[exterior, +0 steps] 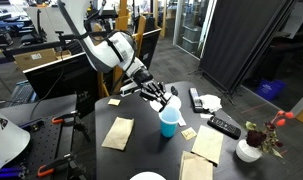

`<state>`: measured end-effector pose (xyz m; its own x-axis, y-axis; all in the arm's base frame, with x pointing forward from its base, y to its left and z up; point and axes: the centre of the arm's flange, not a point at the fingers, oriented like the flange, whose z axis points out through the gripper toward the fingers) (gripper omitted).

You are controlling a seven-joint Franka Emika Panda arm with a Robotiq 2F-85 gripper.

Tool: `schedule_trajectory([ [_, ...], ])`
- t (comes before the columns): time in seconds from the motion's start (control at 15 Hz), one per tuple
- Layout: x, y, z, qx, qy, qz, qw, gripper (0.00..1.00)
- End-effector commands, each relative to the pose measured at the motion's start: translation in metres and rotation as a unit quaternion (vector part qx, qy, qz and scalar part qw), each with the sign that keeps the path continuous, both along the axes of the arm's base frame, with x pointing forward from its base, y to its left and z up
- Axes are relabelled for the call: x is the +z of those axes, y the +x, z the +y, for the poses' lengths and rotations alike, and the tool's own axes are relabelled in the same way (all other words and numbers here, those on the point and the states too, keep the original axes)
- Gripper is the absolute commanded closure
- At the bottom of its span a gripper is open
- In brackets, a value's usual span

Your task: Put the marker into the cup.

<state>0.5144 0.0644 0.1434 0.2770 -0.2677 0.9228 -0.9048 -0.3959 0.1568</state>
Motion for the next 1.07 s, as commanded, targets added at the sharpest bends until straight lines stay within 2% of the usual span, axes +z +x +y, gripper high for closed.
schedule_trajectory([
  [0.0,-0.01,0.015,0.003,-0.005,-0.017,-0.02,0.9996,0.97],
  [0.87,-0.036,0.042,0.005,-0.019,-0.031,-0.022,0.9991,0.97],
  [0.93,-0.037,0.042,0.005,-0.022,-0.031,-0.021,0.9991,0.89],
  [1.0,-0.037,0.043,0.004,-0.024,-0.033,-0.021,0.9989,0.64],
])
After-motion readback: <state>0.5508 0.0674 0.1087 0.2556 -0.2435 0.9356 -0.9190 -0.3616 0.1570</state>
